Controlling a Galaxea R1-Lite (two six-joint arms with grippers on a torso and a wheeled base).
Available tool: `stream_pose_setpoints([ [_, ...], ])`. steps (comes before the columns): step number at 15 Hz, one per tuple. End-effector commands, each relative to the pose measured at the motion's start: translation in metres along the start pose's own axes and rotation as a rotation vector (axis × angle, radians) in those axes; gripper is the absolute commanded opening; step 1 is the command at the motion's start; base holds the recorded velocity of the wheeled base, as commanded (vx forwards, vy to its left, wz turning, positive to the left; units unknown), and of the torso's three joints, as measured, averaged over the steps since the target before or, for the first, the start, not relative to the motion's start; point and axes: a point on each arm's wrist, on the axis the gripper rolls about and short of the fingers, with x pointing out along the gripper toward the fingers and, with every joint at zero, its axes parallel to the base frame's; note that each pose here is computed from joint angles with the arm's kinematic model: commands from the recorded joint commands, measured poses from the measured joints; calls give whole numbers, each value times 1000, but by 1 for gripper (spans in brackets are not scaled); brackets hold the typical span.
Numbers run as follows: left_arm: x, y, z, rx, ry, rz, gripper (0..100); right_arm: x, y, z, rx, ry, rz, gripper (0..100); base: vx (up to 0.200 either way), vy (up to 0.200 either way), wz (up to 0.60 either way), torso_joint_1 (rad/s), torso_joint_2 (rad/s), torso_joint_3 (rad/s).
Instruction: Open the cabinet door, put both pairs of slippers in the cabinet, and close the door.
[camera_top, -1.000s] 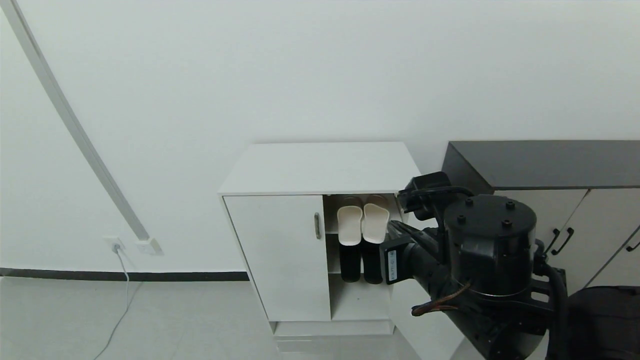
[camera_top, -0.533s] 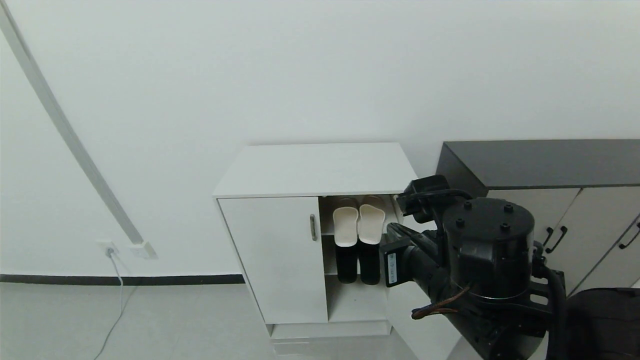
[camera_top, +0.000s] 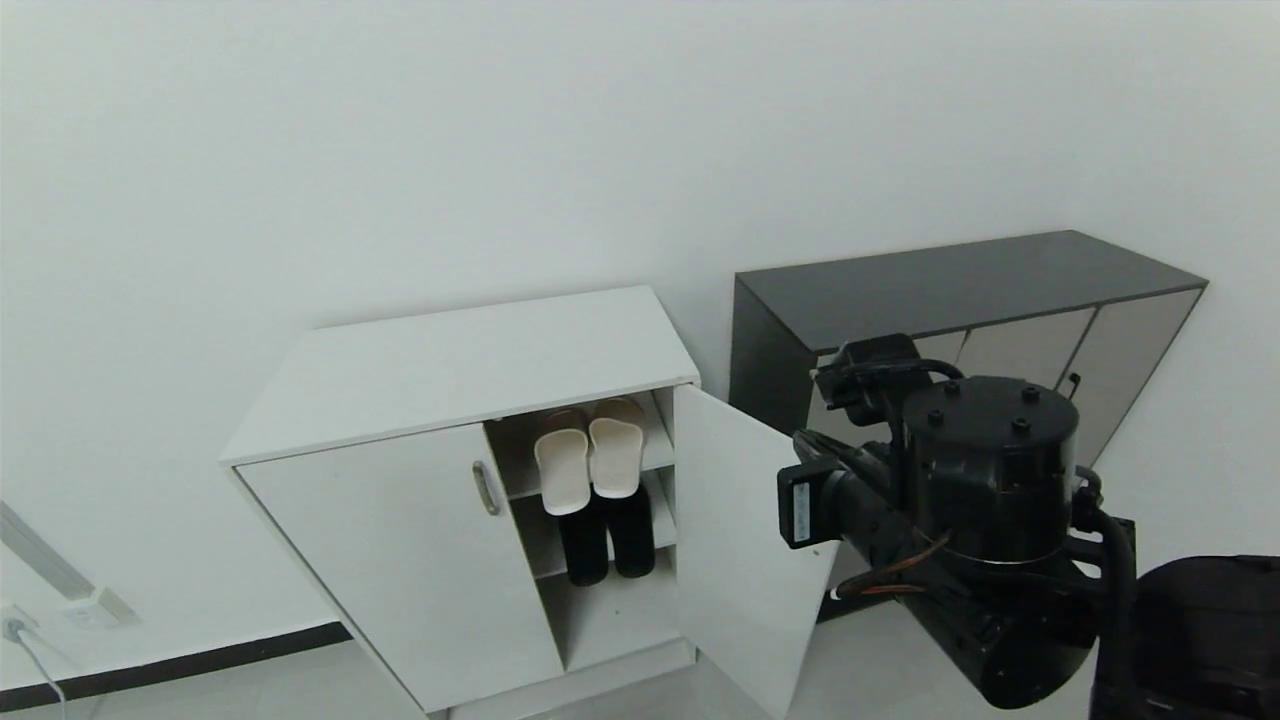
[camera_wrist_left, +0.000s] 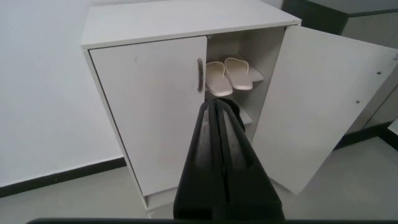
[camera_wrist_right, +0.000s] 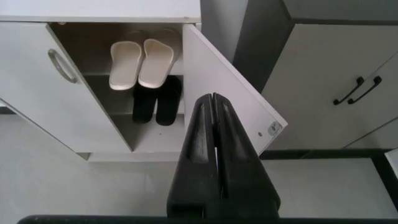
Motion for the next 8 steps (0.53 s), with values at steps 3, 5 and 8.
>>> stream_pose_setpoints([
  [3, 0, 0, 0, -1, 1, 0, 0, 4, -1, -2, -10, -1, -9, 0, 0, 0, 0, 0, 0, 0],
  [5, 0, 0, 0, -2, 1, 0, 0, 4, -2, -2, -9, -4, -12, 0, -200, 0, 0, 5, 10, 2],
  [8, 0, 0, 0, -1, 1, 0, 0, 6, -5, -2, -25, -3, -23, 0, -133, 0, 0, 5, 6, -3],
])
